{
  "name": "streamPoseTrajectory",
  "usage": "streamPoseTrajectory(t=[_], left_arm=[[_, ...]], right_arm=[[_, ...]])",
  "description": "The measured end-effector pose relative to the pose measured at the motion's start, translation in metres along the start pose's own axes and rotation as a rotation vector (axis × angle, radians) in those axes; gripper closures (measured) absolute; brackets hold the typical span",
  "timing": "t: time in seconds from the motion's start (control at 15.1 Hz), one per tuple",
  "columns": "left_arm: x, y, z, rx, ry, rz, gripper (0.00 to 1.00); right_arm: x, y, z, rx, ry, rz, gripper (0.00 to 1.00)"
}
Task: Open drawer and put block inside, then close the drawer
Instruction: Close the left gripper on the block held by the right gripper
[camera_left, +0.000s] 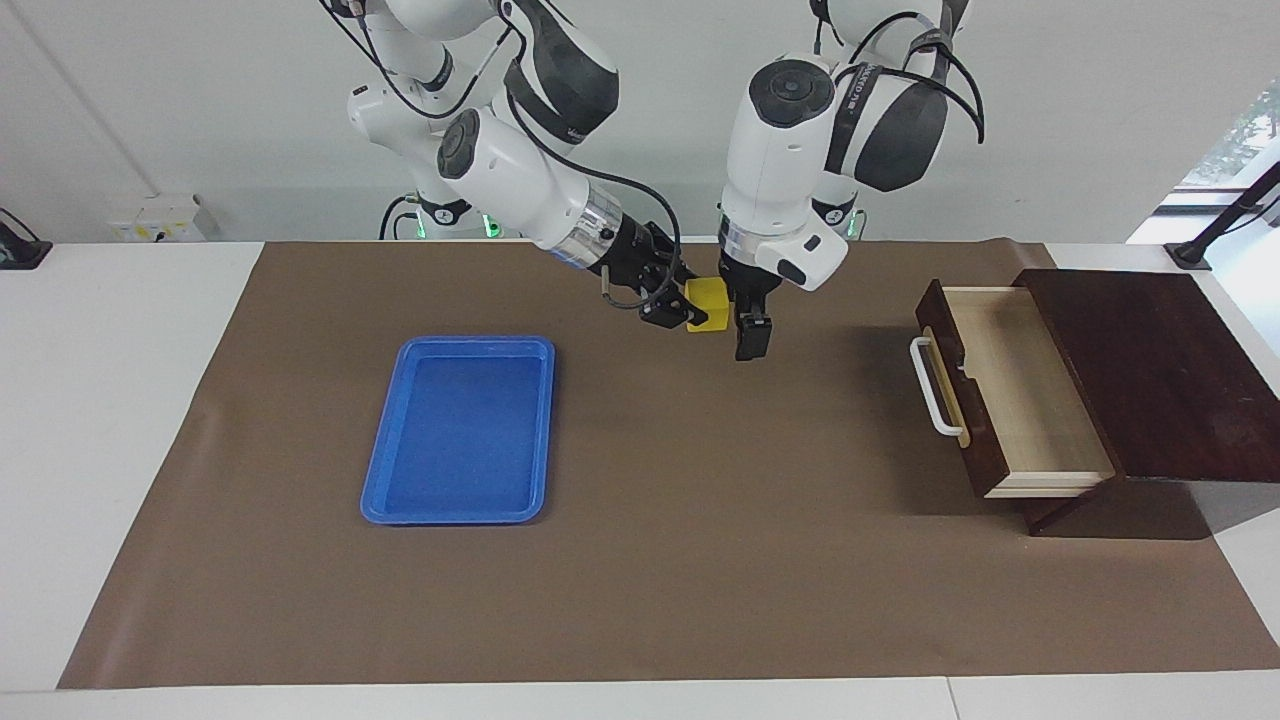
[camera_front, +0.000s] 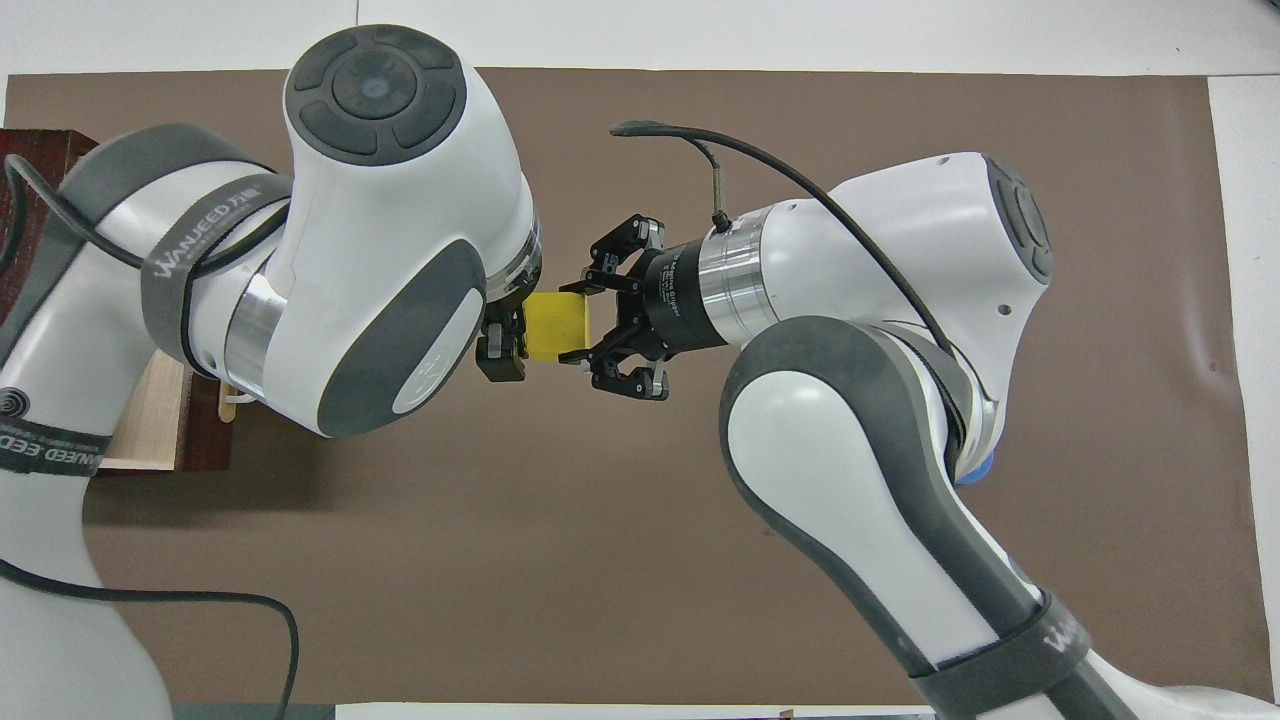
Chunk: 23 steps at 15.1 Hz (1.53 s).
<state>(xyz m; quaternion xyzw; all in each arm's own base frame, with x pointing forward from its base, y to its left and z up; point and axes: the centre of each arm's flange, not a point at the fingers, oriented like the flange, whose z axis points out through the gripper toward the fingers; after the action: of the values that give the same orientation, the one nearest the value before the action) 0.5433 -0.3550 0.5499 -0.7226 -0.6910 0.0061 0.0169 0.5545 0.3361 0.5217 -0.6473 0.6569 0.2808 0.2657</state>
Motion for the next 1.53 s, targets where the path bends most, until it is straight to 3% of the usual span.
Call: streamPoseTrajectory(t=[1.53], left_arm=[[-0.013, -0.012, -0.002, 0.023, 0.013, 0.026, 0.00]], right_arm=[[-0.001, 0.000, -0.001, 0.003, -0.001, -0.001, 0.45]])
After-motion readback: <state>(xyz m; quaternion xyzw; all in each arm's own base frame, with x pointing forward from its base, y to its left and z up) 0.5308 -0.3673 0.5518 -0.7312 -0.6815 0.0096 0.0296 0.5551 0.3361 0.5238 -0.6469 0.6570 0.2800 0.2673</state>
